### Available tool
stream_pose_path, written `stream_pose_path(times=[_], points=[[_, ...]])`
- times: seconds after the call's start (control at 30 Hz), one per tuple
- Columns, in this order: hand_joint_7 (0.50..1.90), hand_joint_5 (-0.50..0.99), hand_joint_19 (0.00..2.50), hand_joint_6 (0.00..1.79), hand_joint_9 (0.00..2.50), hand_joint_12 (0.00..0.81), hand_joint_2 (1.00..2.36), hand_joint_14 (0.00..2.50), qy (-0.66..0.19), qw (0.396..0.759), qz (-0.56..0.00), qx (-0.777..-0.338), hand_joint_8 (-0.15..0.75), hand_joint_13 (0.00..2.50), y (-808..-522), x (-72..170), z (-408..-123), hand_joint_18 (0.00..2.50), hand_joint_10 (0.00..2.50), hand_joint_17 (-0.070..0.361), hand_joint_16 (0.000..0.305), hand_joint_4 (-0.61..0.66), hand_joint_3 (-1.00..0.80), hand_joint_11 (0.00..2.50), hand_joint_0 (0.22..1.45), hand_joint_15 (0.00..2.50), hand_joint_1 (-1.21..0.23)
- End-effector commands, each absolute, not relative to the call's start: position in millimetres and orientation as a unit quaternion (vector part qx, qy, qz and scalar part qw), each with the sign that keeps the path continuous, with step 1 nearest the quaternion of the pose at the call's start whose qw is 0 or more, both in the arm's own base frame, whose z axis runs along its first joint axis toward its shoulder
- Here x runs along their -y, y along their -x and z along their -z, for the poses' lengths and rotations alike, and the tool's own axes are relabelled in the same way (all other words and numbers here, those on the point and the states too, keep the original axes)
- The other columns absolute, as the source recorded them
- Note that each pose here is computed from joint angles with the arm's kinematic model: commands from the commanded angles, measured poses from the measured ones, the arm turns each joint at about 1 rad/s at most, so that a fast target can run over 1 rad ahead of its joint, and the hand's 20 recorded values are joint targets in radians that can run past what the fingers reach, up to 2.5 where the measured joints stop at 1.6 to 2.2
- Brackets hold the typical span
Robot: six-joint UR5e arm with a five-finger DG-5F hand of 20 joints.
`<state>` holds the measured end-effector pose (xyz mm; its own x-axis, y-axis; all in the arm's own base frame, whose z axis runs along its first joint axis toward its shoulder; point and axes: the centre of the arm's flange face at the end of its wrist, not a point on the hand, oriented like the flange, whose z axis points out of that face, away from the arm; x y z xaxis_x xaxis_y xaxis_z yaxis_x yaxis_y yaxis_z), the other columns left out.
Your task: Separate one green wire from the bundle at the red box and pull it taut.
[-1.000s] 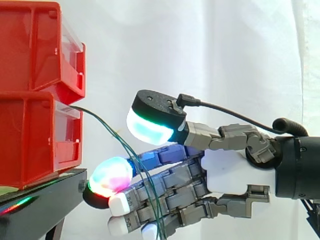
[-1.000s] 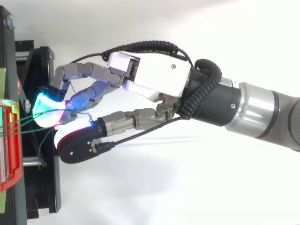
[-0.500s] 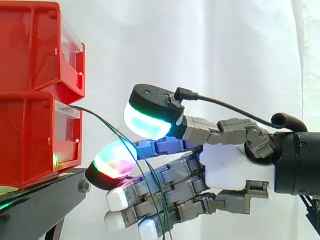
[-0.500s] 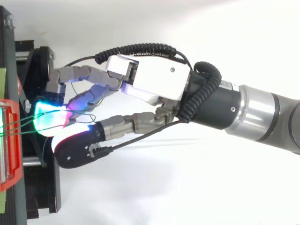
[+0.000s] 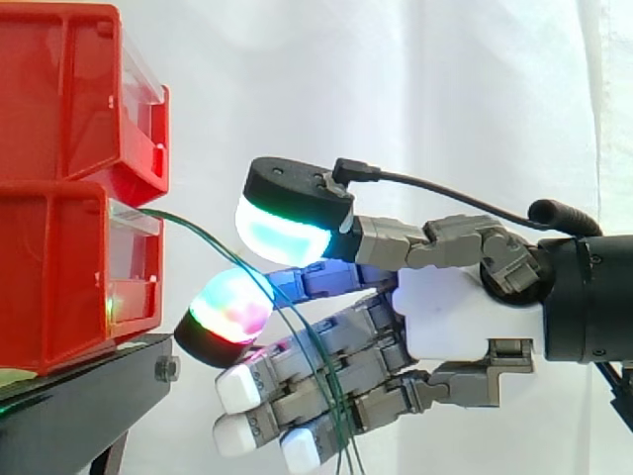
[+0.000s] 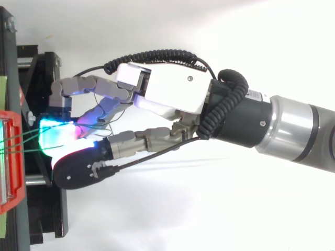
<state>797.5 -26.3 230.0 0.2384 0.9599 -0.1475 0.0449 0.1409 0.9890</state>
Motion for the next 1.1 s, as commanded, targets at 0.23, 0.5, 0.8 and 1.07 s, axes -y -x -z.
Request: stream_pose_path(times=[0.23,0.5,0.8,1.07], points=[[1.26,-0.19,0.65,0.82,0.89,0.342,1.02,0.01,-0.533,0.577,-0.389,-0.481,0.314,0.80,-792.9,26.7,-250.0,0.72,0.02,0.108,0.048,0.25,-0.27,0.51,0.58,0.31,-0.63],[1.26,-0.16,0.66,0.83,0.98,0.341,1.01,0.01,-0.531,0.579,-0.388,-0.482,0.313,0.82,-789.7,28.5,-263.0,0.73,0.02,0.106,0.047,0.24,-0.43,0.54,0.58,0.32,-0.54],[1.27,-0.18,0.65,0.85,0.94,0.347,1.02,0.01,-0.528,0.582,-0.391,-0.479,0.317,0.84,-792.3,26.8,-269.3,0.74,0.02,0.106,0.047,0.24,-0.28,0.59,0.59,0.33,-0.64],[1.22,-0.18,0.66,0.84,0.98,0.352,1.00,0.01,-0.527,0.587,-0.386,-0.478,0.323,0.85,-794.4,31.6,-276.8,0.76,0.02,0.110,0.049,0.25,-0.46,0.60,0.55,0.34,-0.54]])
